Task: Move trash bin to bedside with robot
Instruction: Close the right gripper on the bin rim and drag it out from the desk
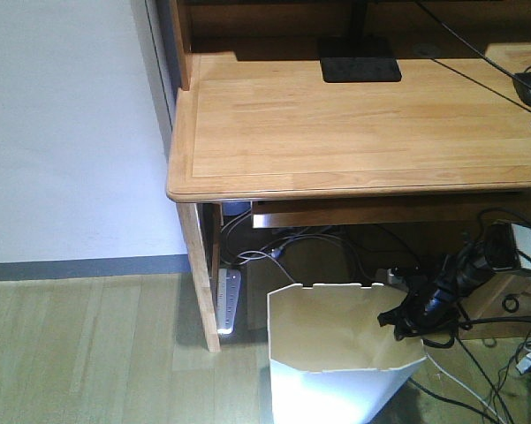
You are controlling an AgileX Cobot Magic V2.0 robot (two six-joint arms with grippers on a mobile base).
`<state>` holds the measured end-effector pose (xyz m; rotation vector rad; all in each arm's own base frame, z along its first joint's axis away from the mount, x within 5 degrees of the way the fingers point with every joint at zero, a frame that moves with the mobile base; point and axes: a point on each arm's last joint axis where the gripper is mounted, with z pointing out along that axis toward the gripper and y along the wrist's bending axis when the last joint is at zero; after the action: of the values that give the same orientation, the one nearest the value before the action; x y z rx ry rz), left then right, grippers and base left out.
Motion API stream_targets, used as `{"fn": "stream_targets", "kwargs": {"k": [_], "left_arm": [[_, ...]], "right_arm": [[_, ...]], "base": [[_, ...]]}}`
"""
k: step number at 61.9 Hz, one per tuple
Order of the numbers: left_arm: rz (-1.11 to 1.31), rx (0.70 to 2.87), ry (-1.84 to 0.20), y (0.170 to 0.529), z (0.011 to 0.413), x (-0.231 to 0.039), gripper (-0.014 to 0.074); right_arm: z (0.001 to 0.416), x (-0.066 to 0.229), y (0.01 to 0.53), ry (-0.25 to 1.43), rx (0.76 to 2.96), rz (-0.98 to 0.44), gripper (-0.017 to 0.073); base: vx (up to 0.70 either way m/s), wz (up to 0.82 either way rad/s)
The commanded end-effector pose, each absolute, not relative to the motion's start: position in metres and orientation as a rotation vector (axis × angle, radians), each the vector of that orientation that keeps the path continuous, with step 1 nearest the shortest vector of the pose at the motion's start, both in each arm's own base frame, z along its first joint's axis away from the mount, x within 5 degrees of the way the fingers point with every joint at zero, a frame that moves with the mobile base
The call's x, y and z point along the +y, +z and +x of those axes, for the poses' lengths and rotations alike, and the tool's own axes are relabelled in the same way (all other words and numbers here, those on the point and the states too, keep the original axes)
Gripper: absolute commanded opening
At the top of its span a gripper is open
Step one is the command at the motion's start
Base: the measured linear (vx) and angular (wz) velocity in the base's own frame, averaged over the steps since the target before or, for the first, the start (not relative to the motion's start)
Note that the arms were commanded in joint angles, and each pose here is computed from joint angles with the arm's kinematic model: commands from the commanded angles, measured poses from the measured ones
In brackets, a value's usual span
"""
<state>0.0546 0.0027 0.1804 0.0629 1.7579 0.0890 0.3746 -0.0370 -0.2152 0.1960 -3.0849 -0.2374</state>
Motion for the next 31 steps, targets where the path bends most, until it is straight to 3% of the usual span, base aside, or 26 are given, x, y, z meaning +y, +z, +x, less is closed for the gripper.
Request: {"fn": "stream_targets", "kwargs": {"k": [1,9,17,31], "left_arm": [[0.066,1.703,0.069,0.178,0.056,0.001,-0.0006],[0.066,1.703,0.069,0.178,0.056,0.001,-0.0006],[0.066,1.703,0.069,0.178,0.056,0.001,-0.0006],[0.066,1.703,0.069,0.178,0.056,0.001,-0.0006]], "right_arm": [[0.396,-0.030,-0.193,-0.364,-3.129,0.169,-0.0017],[0.400,-0.026,-0.190,-0.512,-3.160,0.024,-0.0013],[0.398,-0.022,-0.184,-0.676,-3.163,0.050,-0.0009],[0.385,-0.025,-0.156,-0.724,-3.233,0.025,-0.0007]], "base": [[0.00,0.00],[0.00,-0.01],[0.00,0.00],[0.00,0.00]]}}
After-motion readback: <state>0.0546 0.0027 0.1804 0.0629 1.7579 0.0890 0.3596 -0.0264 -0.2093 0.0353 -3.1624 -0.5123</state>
